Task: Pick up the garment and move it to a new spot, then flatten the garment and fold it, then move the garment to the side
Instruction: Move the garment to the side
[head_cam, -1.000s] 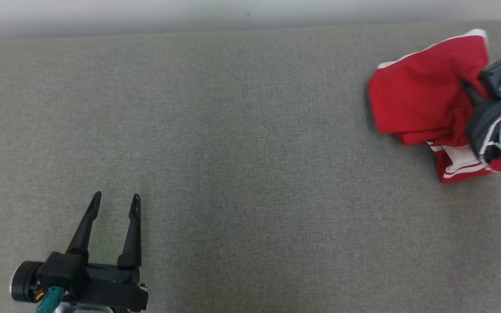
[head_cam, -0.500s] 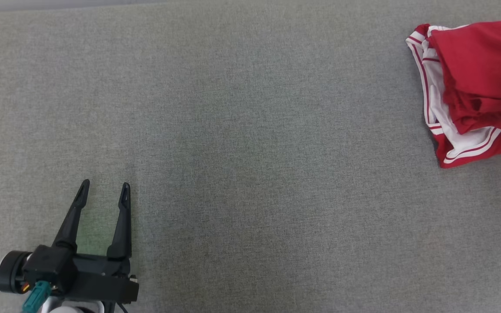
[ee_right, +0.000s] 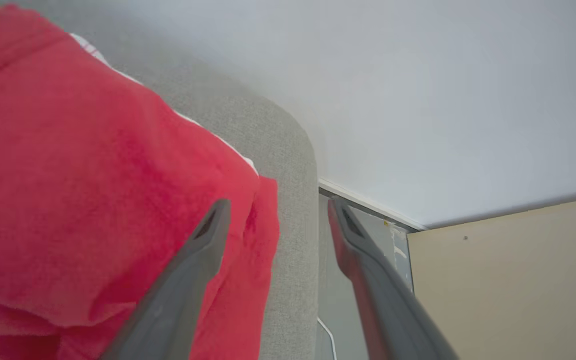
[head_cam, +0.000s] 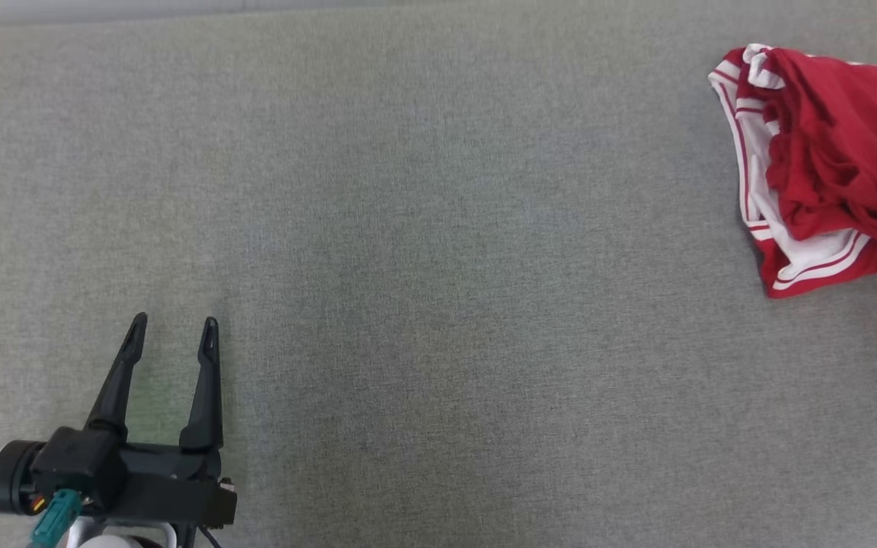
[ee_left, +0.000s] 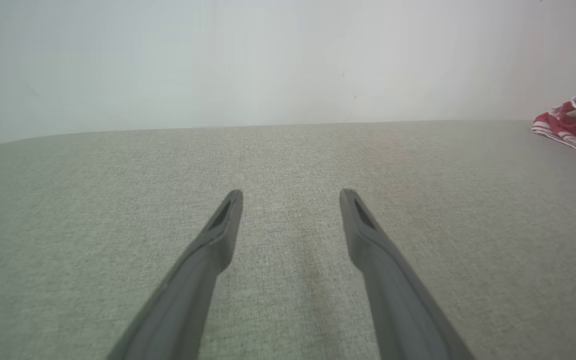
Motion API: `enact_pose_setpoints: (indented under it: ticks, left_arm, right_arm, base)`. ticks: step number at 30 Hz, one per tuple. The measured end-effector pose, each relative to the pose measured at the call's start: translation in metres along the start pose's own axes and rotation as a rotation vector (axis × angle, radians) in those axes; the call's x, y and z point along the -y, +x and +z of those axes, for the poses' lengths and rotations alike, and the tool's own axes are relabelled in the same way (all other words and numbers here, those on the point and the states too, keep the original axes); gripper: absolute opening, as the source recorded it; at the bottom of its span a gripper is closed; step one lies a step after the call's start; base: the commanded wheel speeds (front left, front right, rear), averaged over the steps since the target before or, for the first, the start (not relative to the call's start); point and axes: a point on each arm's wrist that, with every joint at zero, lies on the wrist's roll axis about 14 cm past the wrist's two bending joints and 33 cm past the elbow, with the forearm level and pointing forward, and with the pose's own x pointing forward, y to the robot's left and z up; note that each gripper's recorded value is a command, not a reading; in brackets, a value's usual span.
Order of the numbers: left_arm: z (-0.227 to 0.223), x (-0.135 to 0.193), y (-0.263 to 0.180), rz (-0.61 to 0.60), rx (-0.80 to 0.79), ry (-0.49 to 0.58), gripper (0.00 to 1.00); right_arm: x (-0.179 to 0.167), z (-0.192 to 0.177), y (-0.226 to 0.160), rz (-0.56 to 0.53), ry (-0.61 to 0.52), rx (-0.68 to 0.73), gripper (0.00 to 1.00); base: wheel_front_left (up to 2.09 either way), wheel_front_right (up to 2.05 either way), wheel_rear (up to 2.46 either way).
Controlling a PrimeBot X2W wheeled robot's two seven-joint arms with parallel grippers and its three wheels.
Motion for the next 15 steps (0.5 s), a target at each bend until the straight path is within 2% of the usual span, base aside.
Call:
enact_pose_setpoints:
  ticks: [4,7,15]
  left_arm:
    - [0.007,0.001,-0.008,0.011,0.011,-0.006,1.00]
    - [0.013,0.004,-0.015,0.017,0.022,-0.011,1.00]
    - [0.029,0.002,-0.044,0.058,0.049,-0.013,1.00]
  right_arm:
    - [0.026,0.031,-0.014,-0.071,0.081,0.138,1.00]
    - [0.034,0.067,-0.029,-0.102,0.189,0.309,1.00]
    - [0.012,0.128,-0.070,-0.051,0.380,0.575,1.00]
  base:
    - [0.00,0.00,0.00]
    - [0.00,0.00,0.00]
    - [0.00,0.00,0.00]
